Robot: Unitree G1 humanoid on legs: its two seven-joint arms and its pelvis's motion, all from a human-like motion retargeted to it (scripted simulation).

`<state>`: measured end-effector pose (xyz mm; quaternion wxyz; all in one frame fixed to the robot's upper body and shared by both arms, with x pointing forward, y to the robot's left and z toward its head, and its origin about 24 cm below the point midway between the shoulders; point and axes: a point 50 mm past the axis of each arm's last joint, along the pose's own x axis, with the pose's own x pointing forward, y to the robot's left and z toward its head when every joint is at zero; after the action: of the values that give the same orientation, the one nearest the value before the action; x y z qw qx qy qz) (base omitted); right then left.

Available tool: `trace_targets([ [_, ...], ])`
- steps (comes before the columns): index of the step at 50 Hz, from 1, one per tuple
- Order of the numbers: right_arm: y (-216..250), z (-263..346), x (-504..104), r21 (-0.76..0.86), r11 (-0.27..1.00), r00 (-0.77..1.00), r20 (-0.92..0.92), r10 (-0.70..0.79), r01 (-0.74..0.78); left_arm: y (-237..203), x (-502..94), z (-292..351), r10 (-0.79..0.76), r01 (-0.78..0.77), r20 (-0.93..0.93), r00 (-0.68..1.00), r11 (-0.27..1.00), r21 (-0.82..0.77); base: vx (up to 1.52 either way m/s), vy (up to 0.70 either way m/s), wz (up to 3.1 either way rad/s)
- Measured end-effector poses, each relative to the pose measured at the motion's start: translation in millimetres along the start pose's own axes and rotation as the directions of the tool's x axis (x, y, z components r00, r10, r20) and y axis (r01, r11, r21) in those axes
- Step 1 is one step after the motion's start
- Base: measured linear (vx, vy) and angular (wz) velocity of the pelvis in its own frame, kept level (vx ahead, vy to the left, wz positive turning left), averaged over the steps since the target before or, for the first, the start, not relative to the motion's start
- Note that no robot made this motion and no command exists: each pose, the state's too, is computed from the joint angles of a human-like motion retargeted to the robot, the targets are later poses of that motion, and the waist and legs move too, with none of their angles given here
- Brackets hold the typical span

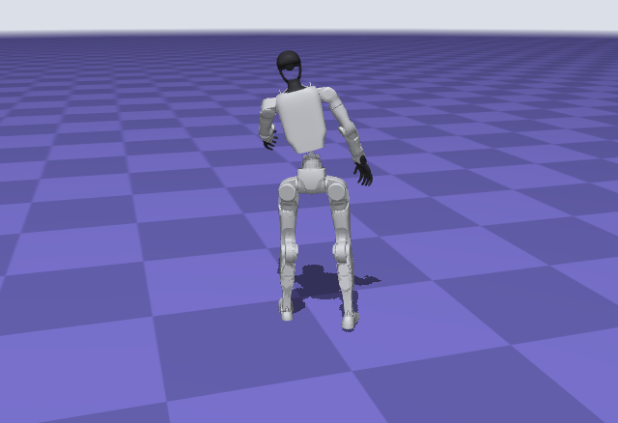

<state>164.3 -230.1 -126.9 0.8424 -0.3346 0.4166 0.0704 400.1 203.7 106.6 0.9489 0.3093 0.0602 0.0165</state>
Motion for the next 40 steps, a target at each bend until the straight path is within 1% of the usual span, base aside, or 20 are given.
trace_targets([
  [4,15,-36,-9,0.05,0.998,0.988,-0.149,0.049,-0.042,-1,9,59,0.008,-0.013,0.162,0.987,0.999,0.032,0.2,0.0,0.78],
  [7,25,-58,-17,0.079,0.994,0.965,-0.246,0.095,-0.077,-6,9,86,-0.008,-0.003,0.237,0.972,0.999,0.048,0.21,-0.04,0.84],
  [10,32,-76,-26,0.099,0.988,0.938,-0.315,0.14,-0.115,-17,7,94,-0.054,0.036,0.275,0.96,0.997,0.07,0.24,-0.06,0.87],
  [12,34,-86,-31,0.113,0.985,0.926,-0.341,0.161,-0.13,-28,4,86,-0.104,0.082,0.276,0.956,0.992,0.091,0.26,-0.08,0.87],
  [15,30,-98,-37,0.14,0.983,0.919,-0.359,0.164,-0.12,-46,-4,54,-0.196,0.172,0.234,0.952,0.978,0.117,0.27,-0.1,0.85],
  [18,15,-107,-42,0.175,0.983,0.925,-0.364,0.113,-0.052,-64,-22,-4,-0.274,0.262,0.118,0.954,0.959,0.111,0.28,-0.11,0.81],
  [21,-5,-114,-44,0.194,0.979,0.93,-0.368,0.013,0.063,-81,-56,-80,-0.306,0.31,-0.074,0.949,0.949,0.053,0.27,-0.13,0.66],
  [24,-26,-117,-44,0.169,0.969,0.917,-0.385,-0.102,0.179,-94,-114,-165,-0.285,0.284,-0.346,0.894,0.957,-0.054,0.26,-0.14,0.41],
  [25,-33,-117,-43,0.15,0.966,0.909,-0.393,-0.137,0.21,-97,-140,-193,-0.269,0.255,-0.449,0.852,0.963,-0.092,0.25,-0.14,0.23],
  [27,-46,-115,-39,0.088,0.967,0.895,-0.407,-0.184,0.239,-96,-200,-245,-0.226,0.159,-0.668,0.709,0.974,-0.16,0.25,-0.13,0.09],
  [29,-61,-107,-31,0.008,0.973,0.888,-0.412,-0.207,0.231,-88,-267,-285,-0.184,0.032,-0.852,0.49,0.981,-0.193,0.25,-0.14,-0.08],
  [31,-74,-96,-23,-0.066,0.977,0.888,-0.409,-0.212,0.202,-72,-338,-311,-0.158,-0.086,-0.959,0.235,0.979,-0.182,0.25,-0.15,-0.23],
  [33,-88,-78,-15,-0.12,0.974,0.894,-0.388,-0.223,0.191,-52,-404,-321,-0.144,-0.181,-0.99,0.01,0.973,-0.143,0.26,-0.15,-0.35],
  [35,-103,-55,-5,-0.142,0.964,0.903,-0.342,-0.259,0.223,-33,-458,-321,-0.127,-0.253,-0.981,-0.148,0.964,-0.087,0.27,-0.14,-0.43],
  [37,-119,-27,3,-0.123,0.945,0.907,-0.268,-0.325,0.302,-18,-499,-316,-0.103,-0.307,-0.966,-0.237,0.951,-0.026,0.29,-0.12,-0.5],
  [40,-141,19,11,-0.044,0.901,0.892,-0.128,-0.433,0.432,-4,-541,-307,-0.077,-0.364,-0.952,-0.295,0.931,0.037,0.31,-0.08,-0.58],
])
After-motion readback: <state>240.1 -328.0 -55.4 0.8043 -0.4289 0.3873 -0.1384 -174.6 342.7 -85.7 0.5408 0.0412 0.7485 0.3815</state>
